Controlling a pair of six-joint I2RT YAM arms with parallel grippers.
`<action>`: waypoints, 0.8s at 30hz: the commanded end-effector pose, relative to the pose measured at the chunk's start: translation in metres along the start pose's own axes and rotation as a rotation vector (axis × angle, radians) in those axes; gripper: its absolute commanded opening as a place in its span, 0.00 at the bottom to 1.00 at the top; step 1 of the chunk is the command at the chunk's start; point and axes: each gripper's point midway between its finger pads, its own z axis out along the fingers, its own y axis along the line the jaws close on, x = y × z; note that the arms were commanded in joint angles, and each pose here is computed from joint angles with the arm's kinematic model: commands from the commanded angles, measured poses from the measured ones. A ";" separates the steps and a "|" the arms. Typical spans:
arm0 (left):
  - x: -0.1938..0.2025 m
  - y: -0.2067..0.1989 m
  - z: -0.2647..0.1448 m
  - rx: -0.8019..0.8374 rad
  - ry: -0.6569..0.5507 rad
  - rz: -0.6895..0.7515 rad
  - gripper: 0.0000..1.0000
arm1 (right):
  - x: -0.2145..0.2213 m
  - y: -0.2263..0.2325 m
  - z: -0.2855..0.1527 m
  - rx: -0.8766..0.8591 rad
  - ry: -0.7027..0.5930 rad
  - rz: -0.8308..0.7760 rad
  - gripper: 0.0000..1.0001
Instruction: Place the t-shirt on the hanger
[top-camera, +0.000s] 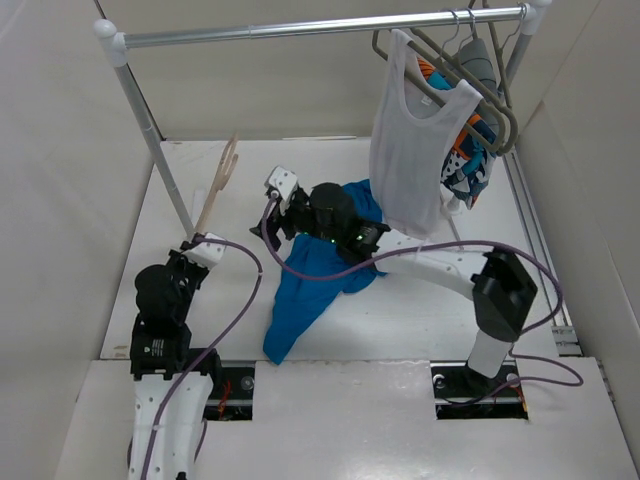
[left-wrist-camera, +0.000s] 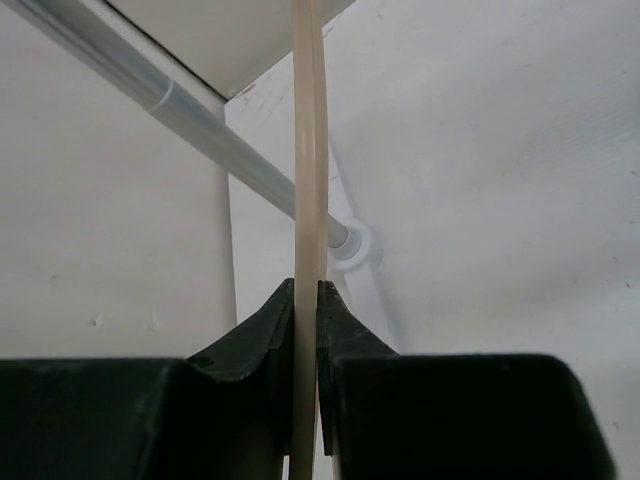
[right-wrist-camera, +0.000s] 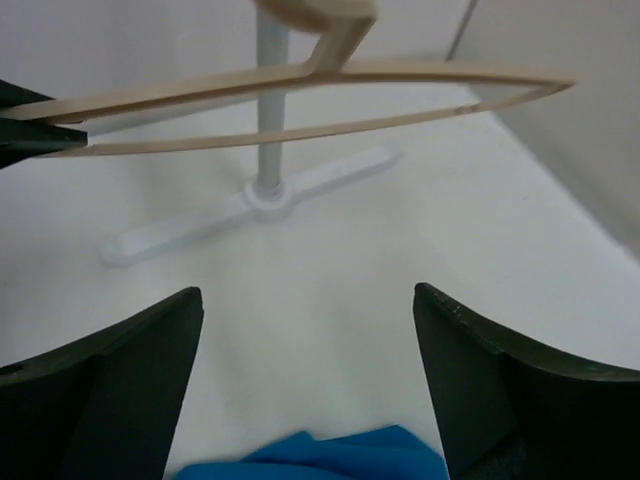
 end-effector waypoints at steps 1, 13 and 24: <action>-0.016 -0.007 0.002 0.045 -0.102 0.068 0.00 | -0.061 0.018 0.011 -0.071 -0.178 0.166 0.88; -0.017 -0.051 0.021 0.246 -0.174 0.013 0.00 | -0.037 0.031 0.053 -0.084 -0.192 0.437 0.86; -0.018 -0.047 0.026 0.228 -0.171 -0.003 0.00 | 0.000 0.020 0.037 0.172 0.011 0.633 0.87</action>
